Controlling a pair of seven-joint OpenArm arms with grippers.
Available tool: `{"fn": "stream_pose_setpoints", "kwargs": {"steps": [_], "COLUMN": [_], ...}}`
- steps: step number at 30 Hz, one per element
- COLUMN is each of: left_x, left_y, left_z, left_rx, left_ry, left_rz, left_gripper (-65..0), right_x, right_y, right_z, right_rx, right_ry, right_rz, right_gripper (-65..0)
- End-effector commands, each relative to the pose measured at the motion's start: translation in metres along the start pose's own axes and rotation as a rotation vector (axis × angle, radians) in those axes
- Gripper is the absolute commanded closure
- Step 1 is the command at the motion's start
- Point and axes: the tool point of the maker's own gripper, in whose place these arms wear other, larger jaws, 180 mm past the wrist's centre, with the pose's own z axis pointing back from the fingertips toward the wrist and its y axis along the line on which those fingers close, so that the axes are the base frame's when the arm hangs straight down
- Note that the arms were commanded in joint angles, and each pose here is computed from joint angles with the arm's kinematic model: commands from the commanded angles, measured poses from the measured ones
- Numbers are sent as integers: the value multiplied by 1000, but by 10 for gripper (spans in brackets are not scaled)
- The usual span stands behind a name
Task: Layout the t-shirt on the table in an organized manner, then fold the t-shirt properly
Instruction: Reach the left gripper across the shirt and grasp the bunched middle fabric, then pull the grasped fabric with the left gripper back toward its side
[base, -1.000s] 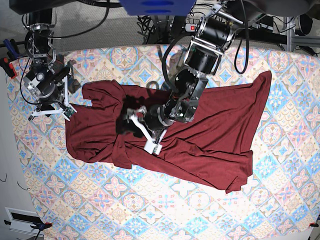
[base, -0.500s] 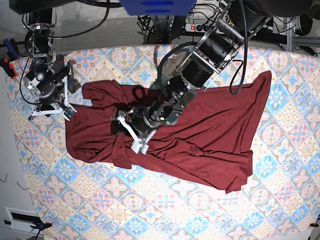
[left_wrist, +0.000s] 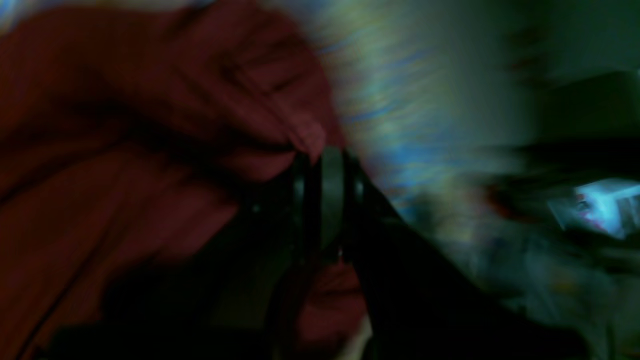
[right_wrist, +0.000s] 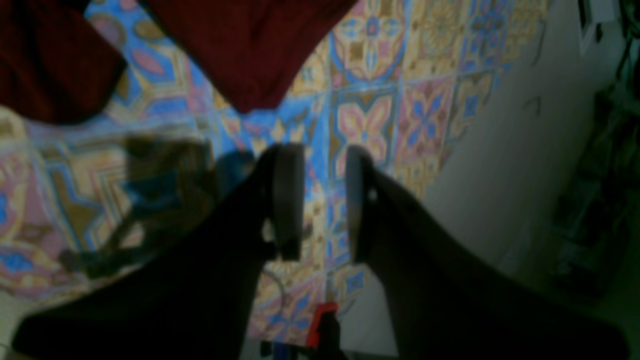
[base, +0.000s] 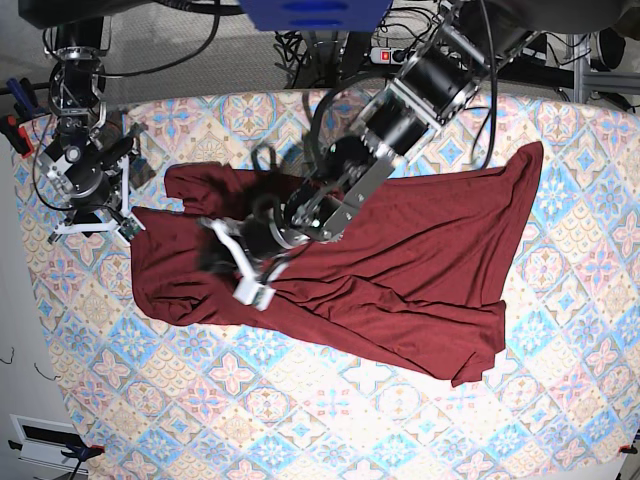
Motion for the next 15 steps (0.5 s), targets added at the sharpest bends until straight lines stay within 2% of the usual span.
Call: {"fn": "stream_pose_setpoints", "kwargs": {"steps": [1,8,15], "left_x": [21,28,24], "left_y": [-1,11,37], "left_z": [10,78,181], "left_rx": [14,118,276], "left_ry": [-61,-139,-215], "left_rz": [-29,-47,-32], "left_gripper": [0,0,0], "right_x": [3,6,14], "right_y": [-14,-13,-21], "right_z": [5,4,4], "right_rx": [-41,-39,-54], "right_ry": [-10,-24,-39], "right_rz": [10,11,11], "right_gripper": [-142,-142,-142]}}
